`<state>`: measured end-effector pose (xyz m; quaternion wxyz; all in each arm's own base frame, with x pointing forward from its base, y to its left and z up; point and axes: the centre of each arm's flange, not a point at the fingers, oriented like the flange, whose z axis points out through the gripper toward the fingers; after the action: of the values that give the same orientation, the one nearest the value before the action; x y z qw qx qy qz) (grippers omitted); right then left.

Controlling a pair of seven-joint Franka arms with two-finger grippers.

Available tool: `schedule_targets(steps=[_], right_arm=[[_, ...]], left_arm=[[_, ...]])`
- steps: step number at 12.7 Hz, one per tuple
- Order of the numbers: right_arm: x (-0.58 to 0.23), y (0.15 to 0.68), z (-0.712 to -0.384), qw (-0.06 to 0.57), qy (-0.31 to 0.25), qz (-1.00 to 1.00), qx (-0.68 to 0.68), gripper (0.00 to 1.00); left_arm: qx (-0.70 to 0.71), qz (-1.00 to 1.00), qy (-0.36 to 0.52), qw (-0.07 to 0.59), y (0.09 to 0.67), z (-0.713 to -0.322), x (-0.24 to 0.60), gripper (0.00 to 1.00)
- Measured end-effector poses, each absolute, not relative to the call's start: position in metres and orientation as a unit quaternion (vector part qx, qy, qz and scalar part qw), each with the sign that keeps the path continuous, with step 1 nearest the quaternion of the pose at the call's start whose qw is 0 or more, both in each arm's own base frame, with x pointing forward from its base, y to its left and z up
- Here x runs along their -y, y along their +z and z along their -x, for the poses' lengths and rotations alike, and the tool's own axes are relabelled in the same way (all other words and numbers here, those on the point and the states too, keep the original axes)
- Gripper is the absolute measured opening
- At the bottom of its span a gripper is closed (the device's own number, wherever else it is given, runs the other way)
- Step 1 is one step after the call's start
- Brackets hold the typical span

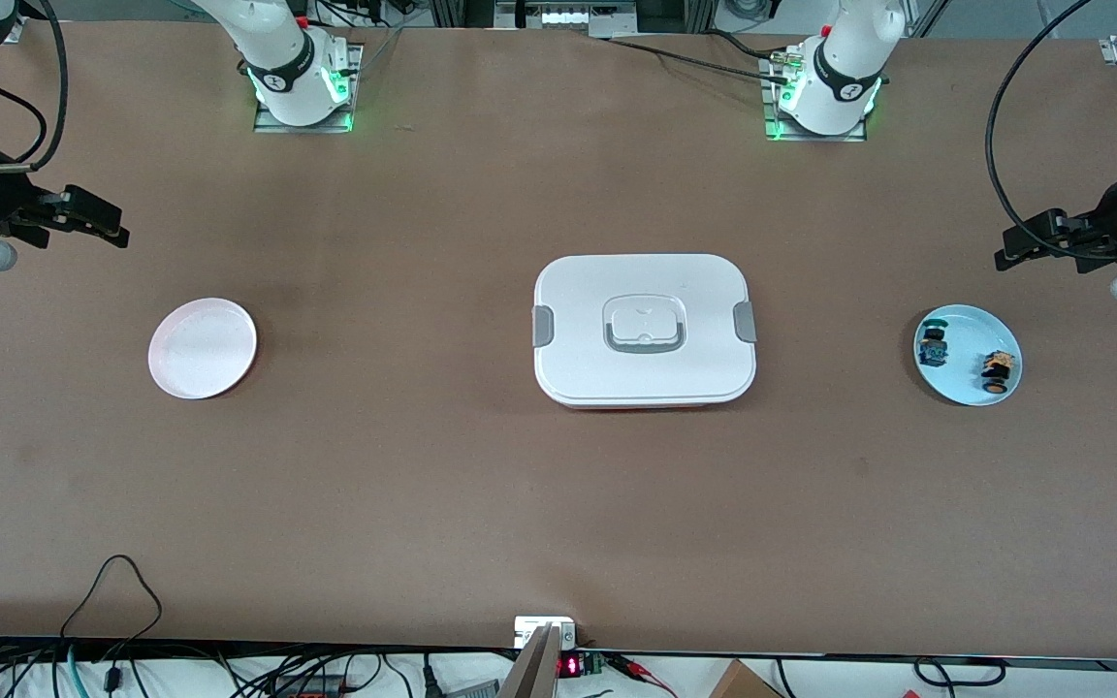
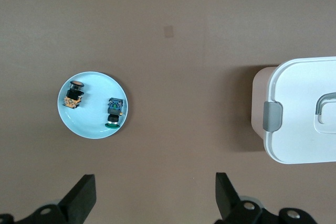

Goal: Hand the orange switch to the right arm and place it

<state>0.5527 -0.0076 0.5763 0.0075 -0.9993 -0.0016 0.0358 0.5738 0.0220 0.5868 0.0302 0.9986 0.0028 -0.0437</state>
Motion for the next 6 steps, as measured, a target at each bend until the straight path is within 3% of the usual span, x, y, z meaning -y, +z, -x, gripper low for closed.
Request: schedule_targets(steps=[6], right_arm=[[0.0069,0.576,-0.5513,0.008,0.04,0.999,0.002,1.0]], left_arm=[[0.005,-0.999,-0.041,0.025,0.5914,-0.5736,-0.0234,1.0]])
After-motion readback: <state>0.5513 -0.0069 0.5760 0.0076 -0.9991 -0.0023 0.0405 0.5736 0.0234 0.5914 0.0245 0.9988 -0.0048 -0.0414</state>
